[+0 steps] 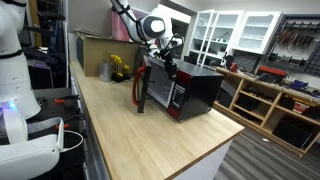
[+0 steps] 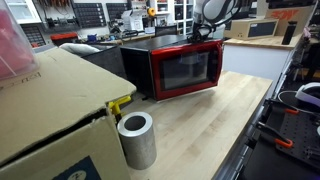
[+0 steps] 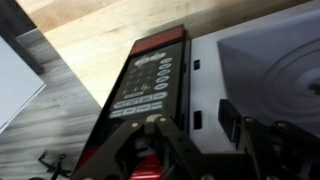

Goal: Open the microwave door

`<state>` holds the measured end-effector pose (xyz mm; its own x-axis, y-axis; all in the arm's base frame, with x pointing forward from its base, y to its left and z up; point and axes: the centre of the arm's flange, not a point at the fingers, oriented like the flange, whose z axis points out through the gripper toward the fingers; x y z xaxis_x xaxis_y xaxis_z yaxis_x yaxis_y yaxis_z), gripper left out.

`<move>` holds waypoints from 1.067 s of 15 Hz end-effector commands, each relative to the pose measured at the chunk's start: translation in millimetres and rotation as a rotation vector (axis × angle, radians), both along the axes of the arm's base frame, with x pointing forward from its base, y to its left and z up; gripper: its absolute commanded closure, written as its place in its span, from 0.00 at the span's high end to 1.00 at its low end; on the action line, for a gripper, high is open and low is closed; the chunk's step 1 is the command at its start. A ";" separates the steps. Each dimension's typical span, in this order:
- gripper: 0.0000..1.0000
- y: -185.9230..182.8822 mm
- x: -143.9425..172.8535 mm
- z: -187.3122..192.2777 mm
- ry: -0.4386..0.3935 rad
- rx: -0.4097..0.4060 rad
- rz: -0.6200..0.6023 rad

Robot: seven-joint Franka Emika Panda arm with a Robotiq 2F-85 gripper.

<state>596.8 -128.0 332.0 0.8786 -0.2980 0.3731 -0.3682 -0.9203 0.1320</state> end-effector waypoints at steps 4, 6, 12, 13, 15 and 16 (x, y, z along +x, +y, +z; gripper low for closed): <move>0.00 50.0 -16.4 48.6 0.148 0.324 -0.012; 0.00 60.8 -22.4 56.8 0.200 0.382 -0.029; 0.00 86.9 -43.6 61.4 0.337 0.424 -0.005; 0.00 92.0 -45.7 60.8 0.351 0.424 0.002; 0.00 104.7 -47.3 55.7 0.376 0.429 0.019; 0.00 111.6 -48.0 54.3 0.379 0.431 0.027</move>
<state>556.7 -36.4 383.8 0.9324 -0.3511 -0.0859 -0.3593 -0.9261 -0.1148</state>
